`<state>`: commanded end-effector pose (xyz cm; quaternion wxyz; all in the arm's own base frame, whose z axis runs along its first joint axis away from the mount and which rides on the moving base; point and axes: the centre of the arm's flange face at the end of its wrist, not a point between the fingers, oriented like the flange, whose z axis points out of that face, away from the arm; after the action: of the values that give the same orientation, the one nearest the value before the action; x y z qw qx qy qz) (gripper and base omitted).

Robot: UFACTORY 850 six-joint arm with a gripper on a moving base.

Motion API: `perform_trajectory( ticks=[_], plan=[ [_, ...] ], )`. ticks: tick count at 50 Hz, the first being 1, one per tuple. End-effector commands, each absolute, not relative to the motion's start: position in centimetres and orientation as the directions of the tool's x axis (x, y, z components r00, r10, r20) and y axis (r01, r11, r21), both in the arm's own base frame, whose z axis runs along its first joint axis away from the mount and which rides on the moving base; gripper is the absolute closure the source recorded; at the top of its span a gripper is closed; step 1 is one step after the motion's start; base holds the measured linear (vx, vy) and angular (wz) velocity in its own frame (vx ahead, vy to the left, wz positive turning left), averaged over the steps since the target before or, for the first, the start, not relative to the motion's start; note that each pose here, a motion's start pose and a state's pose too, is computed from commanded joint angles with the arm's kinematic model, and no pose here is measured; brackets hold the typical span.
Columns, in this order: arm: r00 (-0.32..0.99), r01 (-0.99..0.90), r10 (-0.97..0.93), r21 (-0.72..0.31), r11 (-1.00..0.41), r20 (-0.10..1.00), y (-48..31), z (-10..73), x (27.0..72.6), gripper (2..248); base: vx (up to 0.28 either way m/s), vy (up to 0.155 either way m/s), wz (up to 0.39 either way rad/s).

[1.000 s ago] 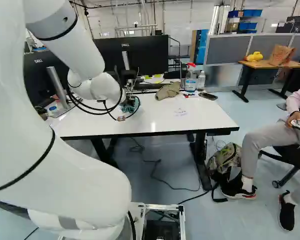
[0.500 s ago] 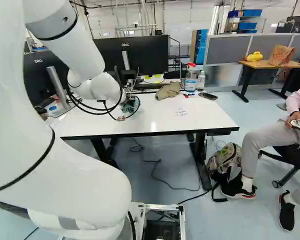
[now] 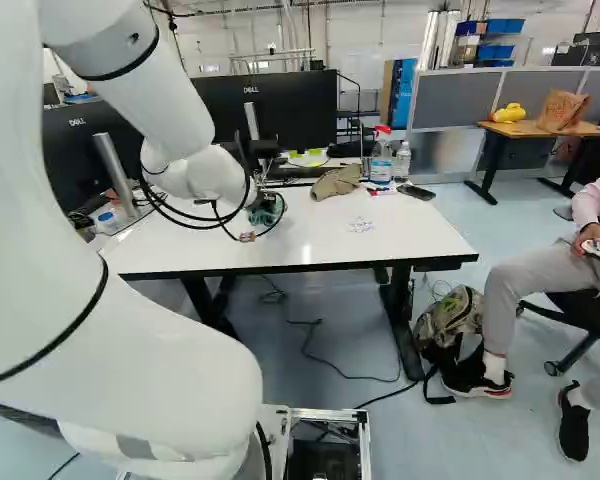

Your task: Clean the table with the green towel

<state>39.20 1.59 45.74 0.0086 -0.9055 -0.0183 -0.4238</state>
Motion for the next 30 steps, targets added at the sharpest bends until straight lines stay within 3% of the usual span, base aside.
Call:
perform_trajectory(
  ticks=[30],
  plan=[
    [0.640, -0.072, -0.046, 0.000, -0.997, 0.767, -2.9, 45.8, 39.7, 200, 0.000, 0.000, 0.000]
  ],
)
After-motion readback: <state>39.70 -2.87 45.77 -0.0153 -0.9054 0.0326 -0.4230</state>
